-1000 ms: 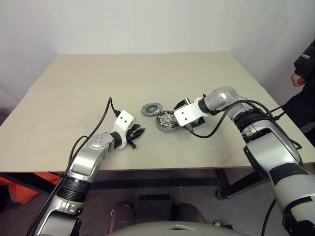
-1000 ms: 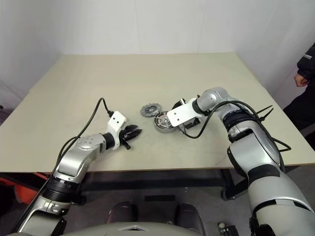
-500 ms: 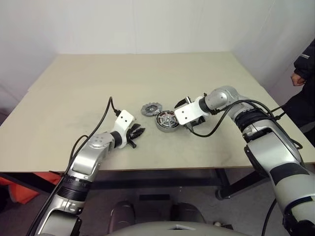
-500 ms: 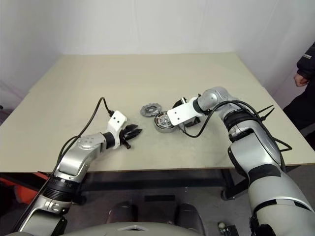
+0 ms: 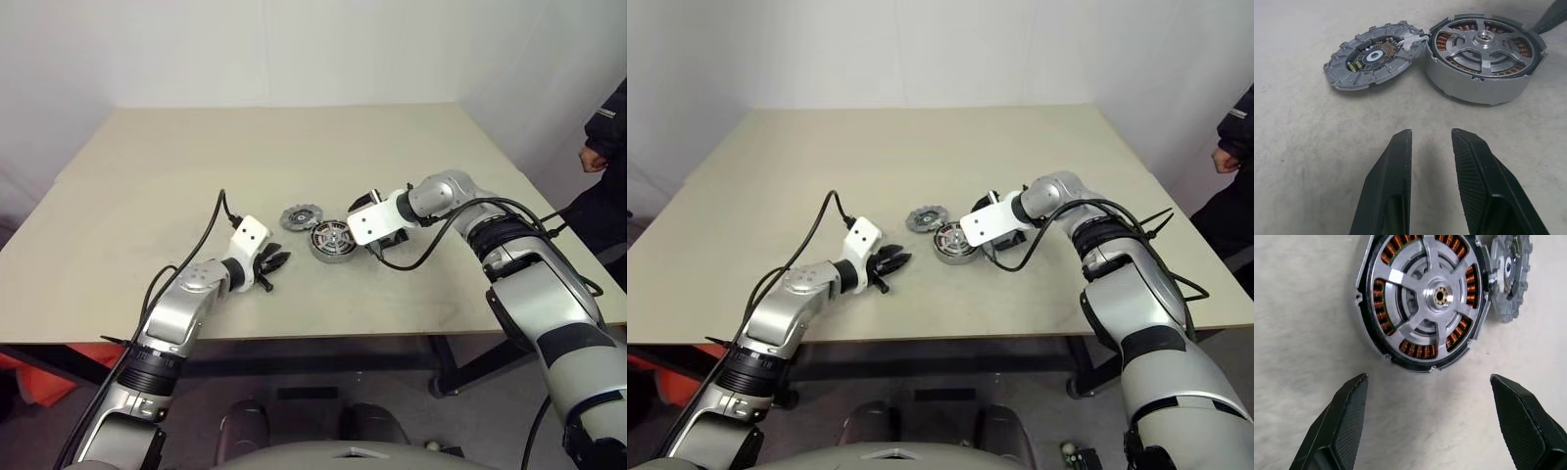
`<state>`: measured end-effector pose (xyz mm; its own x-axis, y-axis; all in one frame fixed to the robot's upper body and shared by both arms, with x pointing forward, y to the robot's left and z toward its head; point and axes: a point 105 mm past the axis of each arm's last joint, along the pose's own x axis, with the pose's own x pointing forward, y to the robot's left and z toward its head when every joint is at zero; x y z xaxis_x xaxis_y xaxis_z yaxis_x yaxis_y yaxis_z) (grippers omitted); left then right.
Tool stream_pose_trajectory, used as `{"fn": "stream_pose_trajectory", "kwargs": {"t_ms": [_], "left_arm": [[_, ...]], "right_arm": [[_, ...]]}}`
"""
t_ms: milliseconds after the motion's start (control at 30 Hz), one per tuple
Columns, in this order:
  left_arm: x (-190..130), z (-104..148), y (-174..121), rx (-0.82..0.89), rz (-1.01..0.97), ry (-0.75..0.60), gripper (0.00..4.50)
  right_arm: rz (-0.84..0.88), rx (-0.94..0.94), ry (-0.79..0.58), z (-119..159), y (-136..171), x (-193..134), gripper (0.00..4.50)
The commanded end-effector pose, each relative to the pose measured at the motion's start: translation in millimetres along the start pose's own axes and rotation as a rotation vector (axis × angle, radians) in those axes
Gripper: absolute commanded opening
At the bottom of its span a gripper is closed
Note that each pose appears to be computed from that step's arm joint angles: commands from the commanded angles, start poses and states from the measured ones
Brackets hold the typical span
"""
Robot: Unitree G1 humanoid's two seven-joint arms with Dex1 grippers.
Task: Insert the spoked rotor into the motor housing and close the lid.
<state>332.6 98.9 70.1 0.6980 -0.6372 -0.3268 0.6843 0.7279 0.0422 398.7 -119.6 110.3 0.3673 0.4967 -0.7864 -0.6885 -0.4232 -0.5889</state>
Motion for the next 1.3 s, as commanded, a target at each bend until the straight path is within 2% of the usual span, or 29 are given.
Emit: {"fn": "stream_pose_trajectory", "kwargs": {"t_ms": [33, 67, 167, 233, 333, 667, 867, 1300], "left_arm": [[-1, 16, 3, 0.036, 0.007, -0.047, 1.36], [-1, 16, 3, 0.036, 0.009, -0.047, 1.36], [-1, 16, 4, 0.034, 0.017, -0.048, 1.36], [-2, 16, 5, 0.035, 0.019, -0.048, 1.36], [-3, 16, 6, 0.033, 0.025, -0.05, 1.36], [-1, 16, 6, 0.035, 0.02, -0.047, 1.36], [-1, 15, 7, 0.039, 0.02, -0.041, 1.36], [-2, 14, 7, 0.038, 0.031, -0.04, 1.36]], "right_arm": [[-0.068, -0.028, -0.002, 5, -22, -13, 4.5], [-0.042, -0.022, -0.017, 6, -19, -13, 4.5], [-0.115, -0.012, 0.002, 6, -30, -11, 4.5], [-0.053, -0.012, -0.021, 7, -21, -12, 4.5], [-0.119, -0.024, -0.006, 7, -30, -12, 4.5], [-0.065, -0.008, -0.03, 4, -17, -15, 4.5], [-0.115, -0.027, -0.009, 4, -25, -13, 4.5], [-0.094, -0.024, -0.033, 9, -23, -9, 4.5]]}}
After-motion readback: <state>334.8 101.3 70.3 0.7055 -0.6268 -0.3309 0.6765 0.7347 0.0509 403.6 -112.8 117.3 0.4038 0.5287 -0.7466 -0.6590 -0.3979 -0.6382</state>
